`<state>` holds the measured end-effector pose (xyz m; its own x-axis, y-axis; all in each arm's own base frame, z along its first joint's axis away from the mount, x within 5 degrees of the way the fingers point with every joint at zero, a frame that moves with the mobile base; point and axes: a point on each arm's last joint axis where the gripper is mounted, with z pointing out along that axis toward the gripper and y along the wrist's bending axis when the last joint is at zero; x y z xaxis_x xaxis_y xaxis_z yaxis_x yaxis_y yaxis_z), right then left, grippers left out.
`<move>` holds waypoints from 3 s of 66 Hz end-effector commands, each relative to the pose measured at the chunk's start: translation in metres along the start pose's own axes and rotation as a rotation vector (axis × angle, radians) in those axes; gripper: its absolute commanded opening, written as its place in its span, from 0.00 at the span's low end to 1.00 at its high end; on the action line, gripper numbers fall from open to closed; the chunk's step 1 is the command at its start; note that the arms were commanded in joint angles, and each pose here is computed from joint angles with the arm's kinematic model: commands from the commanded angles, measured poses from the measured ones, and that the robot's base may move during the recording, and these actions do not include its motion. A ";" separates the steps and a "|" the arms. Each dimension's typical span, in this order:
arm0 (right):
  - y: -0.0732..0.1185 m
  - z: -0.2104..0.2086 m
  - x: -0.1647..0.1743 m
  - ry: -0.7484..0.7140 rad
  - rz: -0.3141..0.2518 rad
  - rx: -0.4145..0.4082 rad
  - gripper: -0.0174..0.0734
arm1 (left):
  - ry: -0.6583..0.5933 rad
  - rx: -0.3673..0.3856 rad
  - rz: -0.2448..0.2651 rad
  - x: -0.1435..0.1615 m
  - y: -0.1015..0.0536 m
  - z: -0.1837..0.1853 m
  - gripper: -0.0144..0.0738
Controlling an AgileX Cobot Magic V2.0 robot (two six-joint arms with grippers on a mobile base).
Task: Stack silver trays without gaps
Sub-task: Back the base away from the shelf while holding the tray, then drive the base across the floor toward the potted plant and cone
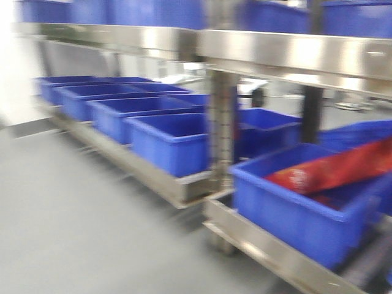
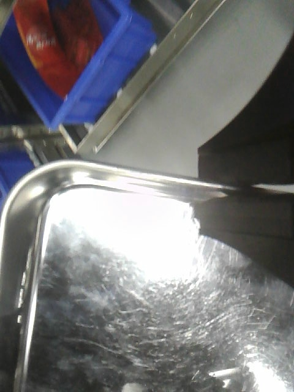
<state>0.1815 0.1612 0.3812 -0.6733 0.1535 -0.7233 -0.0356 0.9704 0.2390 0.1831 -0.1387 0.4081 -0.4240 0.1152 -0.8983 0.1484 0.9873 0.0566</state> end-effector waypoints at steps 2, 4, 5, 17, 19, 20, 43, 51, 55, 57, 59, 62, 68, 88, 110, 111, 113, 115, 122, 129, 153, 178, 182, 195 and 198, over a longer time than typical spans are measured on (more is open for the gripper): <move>-0.003 -0.005 -0.004 -0.029 -0.012 0.012 0.19 | -0.032 -0.038 0.026 -0.004 0.005 -0.003 0.15; -0.003 -0.005 -0.004 -0.029 -0.012 0.012 0.19 | -0.032 -0.038 0.026 -0.004 0.005 -0.003 0.15; -0.003 -0.005 -0.004 -0.029 -0.012 0.012 0.19 | -0.032 -0.038 0.026 -0.004 0.005 -0.003 0.15; -0.003 -0.005 -0.004 -0.029 -0.012 0.012 0.19 | -0.032 -0.038 0.026 -0.004 0.005 -0.003 0.15; -0.003 -0.005 -0.004 -0.029 -0.012 0.012 0.19 | -0.032 -0.038 0.026 -0.004 0.005 -0.003 0.15; -0.003 -0.005 -0.004 -0.029 -0.012 0.012 0.19 | -0.032 -0.038 0.026 -0.004 0.005 -0.003 0.15; -0.003 -0.005 -0.004 -0.029 -0.012 0.012 0.19 | -0.032 -0.038 0.026 -0.004 0.005 -0.003 0.15; -0.003 -0.005 -0.004 -0.029 -0.012 0.012 0.19 | -0.032 -0.038 0.026 -0.004 0.005 -0.003 0.15; -0.003 -0.005 -0.004 -0.029 -0.012 0.012 0.19 | -0.032 -0.038 0.026 -0.004 0.005 -0.003 0.15; -0.003 -0.005 -0.004 -0.029 -0.012 0.012 0.19 | -0.032 -0.038 0.026 -0.004 0.005 -0.003 0.15; -0.003 -0.005 -0.004 -0.029 -0.012 0.012 0.19 | -0.032 -0.038 0.026 -0.004 0.005 -0.003 0.15; -0.003 -0.005 -0.004 -0.029 -0.012 0.012 0.19 | -0.032 -0.038 0.026 -0.004 0.005 -0.003 0.15; -0.003 -0.005 -0.004 -0.029 -0.012 0.012 0.19 | -0.032 -0.038 0.026 -0.004 0.005 -0.003 0.15; -0.003 -0.005 -0.004 -0.030 -0.012 0.010 0.19 | -0.032 -0.038 0.026 -0.004 0.005 -0.003 0.15; -0.003 -0.005 -0.004 -0.030 -0.012 0.010 0.19 | -0.032 -0.038 0.026 -0.004 0.005 -0.003 0.15; -0.003 -0.005 -0.004 -0.030 -0.012 0.010 0.19 | -0.032 -0.038 0.026 -0.004 0.005 -0.003 0.15; -0.003 -0.005 -0.004 -0.030 -0.012 0.010 0.19 | -0.032 -0.038 0.026 -0.004 0.005 -0.003 0.15; -0.003 -0.005 -0.004 -0.030 -0.012 0.010 0.19 | -0.032 -0.038 0.026 -0.004 0.005 -0.003 0.15; -0.003 -0.005 -0.004 -0.030 -0.012 0.010 0.19 | -0.032 -0.038 0.026 -0.004 0.005 -0.003 0.15; -0.003 -0.005 -0.004 -0.030 -0.012 0.010 0.19 | -0.032 -0.038 0.026 -0.004 0.005 -0.003 0.15; -0.003 -0.005 -0.004 -0.031 -0.012 0.008 0.19 | -0.032 -0.038 0.026 -0.004 0.005 -0.003 0.15; -0.003 -0.005 -0.004 -0.031 -0.012 0.008 0.19 | -0.032 -0.038 0.026 -0.004 0.005 -0.003 0.15; -0.003 -0.005 -0.004 -0.031 -0.012 0.008 0.19 | -0.032 -0.038 0.026 -0.004 0.005 -0.003 0.15; -0.003 -0.005 -0.004 -0.031 -0.012 0.008 0.19 | -0.032 -0.038 0.026 -0.004 0.005 -0.003 0.15; -0.003 -0.005 -0.004 -0.031 -0.012 0.008 0.19 | -0.032 -0.038 0.026 -0.004 0.005 -0.003 0.15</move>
<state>0.1816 0.1613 0.3813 -0.6729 0.1558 -0.7232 -0.0351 0.9698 0.2415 0.1832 -0.1386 0.4083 -0.4211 0.1173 -0.8994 0.1478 0.9872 0.0595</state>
